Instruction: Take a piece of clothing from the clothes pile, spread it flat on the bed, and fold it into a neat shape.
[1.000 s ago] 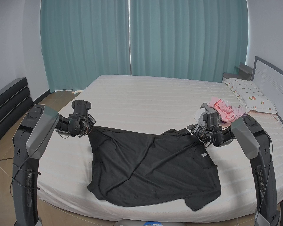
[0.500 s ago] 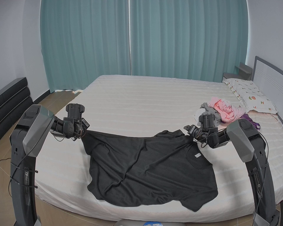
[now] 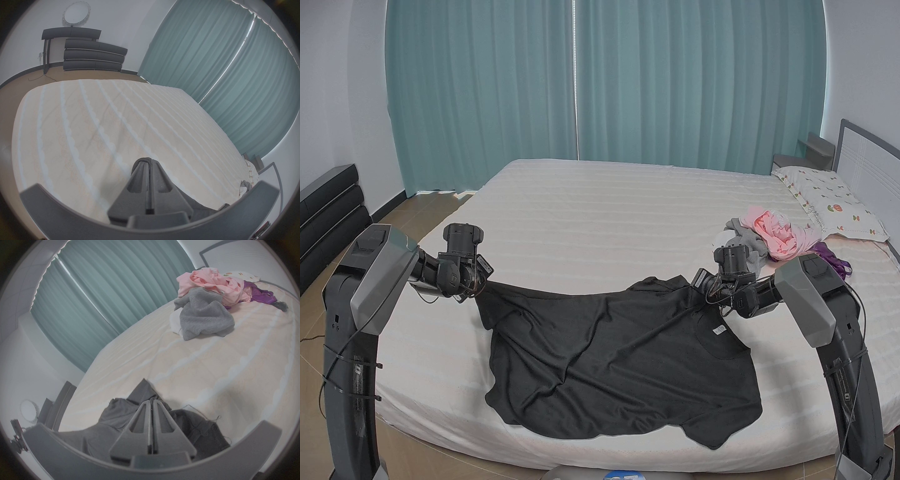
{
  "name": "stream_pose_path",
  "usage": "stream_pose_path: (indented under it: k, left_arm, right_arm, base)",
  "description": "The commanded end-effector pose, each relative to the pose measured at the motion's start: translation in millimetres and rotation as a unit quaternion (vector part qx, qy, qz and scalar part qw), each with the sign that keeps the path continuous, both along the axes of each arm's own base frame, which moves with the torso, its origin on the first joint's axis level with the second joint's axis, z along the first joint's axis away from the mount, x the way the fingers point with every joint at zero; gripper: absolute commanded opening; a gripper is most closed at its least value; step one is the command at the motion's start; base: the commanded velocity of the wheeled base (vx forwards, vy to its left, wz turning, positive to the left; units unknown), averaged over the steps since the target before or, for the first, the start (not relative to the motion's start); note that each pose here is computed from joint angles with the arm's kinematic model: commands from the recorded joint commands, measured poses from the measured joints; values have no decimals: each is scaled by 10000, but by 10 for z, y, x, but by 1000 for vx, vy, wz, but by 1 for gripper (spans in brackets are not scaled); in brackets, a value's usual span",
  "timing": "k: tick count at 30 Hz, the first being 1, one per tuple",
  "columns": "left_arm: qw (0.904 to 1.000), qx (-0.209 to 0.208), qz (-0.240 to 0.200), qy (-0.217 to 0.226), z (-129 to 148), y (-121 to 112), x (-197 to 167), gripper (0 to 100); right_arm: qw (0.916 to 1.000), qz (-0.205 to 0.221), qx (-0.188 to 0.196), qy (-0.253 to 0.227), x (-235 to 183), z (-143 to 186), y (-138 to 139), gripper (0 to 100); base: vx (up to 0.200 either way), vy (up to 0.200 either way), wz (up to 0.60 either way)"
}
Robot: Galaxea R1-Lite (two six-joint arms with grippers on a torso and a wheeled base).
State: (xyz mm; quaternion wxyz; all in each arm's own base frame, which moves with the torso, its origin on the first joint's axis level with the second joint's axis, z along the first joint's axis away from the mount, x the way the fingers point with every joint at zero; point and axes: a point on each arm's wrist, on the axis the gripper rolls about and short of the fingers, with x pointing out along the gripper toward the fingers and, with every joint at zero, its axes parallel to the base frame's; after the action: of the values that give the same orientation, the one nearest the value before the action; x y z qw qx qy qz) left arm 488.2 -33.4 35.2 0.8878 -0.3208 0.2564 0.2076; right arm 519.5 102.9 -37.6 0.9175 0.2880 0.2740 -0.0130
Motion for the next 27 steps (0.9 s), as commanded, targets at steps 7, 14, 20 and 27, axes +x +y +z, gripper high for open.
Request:
stream_pose_path:
  k: [7,14,20,27]
  left_arm:
    - [9999,1,0,-108,44,-5,32,0]
    - [9991,-49,-35,-421,206,-29,119,0]
    - [9971,-82,-161,-739,321,-157,225,0]
    - [9961,-104,-282,-829,265,-287,304,0]
  right_arm:
    - [9980,-467,292,-315,83,291,-321,0]
    - [9912,-1032,511,-646,189,474,-560,0]
    - [9863,-1354,514,-794,197,609,-797,0]
    - [9802,-1674,558,-902,204,623,-897,0]
  base:
    - [0,0,0]
    - [0,0,0]
    - [0,0,0]
    - [0,0,0]
